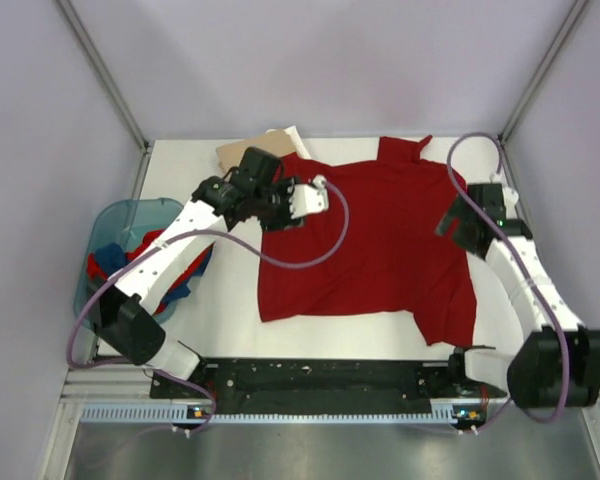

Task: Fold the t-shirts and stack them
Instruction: Flatten out the tshirt

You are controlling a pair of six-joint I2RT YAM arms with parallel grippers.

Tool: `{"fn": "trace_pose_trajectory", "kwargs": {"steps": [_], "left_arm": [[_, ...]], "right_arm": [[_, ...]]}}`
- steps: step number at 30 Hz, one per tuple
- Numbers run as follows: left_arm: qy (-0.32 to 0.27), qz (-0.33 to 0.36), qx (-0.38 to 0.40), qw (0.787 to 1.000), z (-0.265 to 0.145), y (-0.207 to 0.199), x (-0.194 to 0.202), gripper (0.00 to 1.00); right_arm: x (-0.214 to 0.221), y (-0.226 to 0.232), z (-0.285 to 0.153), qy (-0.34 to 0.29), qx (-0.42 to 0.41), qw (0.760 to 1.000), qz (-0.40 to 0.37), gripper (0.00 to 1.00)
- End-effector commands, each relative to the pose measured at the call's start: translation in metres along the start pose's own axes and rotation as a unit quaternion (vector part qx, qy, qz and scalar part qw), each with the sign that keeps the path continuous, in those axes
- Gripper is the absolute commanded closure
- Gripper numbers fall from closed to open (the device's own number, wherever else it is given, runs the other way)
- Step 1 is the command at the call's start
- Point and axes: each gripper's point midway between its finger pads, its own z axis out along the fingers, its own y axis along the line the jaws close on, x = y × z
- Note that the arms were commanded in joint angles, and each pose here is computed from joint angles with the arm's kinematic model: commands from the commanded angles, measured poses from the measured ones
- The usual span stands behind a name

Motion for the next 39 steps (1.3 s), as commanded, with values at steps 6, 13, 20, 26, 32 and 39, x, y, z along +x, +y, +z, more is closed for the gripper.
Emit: {"fn": "trace_pose_trajectory", "kwargs": {"steps": [6,13,20,26,32,39], "left_arm": [[0.076,-0.009,0.218,0.973,0.021,-0.164,0.092,0.33],[0.109,0.002,0.191,0.976,0.045,-0.19,0.129,0.32],[0.129,0.0,0.228,0.965,0.052,-0.226,0.153,0.32],[0.139,-0.01,0.231,0.963,0.065,-0.236,0.162,0.38],[0.138,-0.035,0.21,0.967,0.058,-0.227,0.153,1.0],[0.151,-0.077,0.144,0.975,0.028,-0.198,0.141,1.0]], "right_arm": [[0.129,-0.049,-0.01,0.104,0.051,0.964,0.241,0.11],[0.177,-0.083,0.01,0.212,0.181,0.912,0.301,0.14],[0.205,-0.092,0.018,0.251,0.238,0.881,0.322,0.27],[0.189,-0.095,0.023,0.222,0.213,0.9,0.309,0.84],[0.144,-0.082,0.007,0.152,0.114,0.948,0.257,1.0],[0.087,-0.06,-0.049,0.069,0.0,0.972,0.226,1.0]]}}
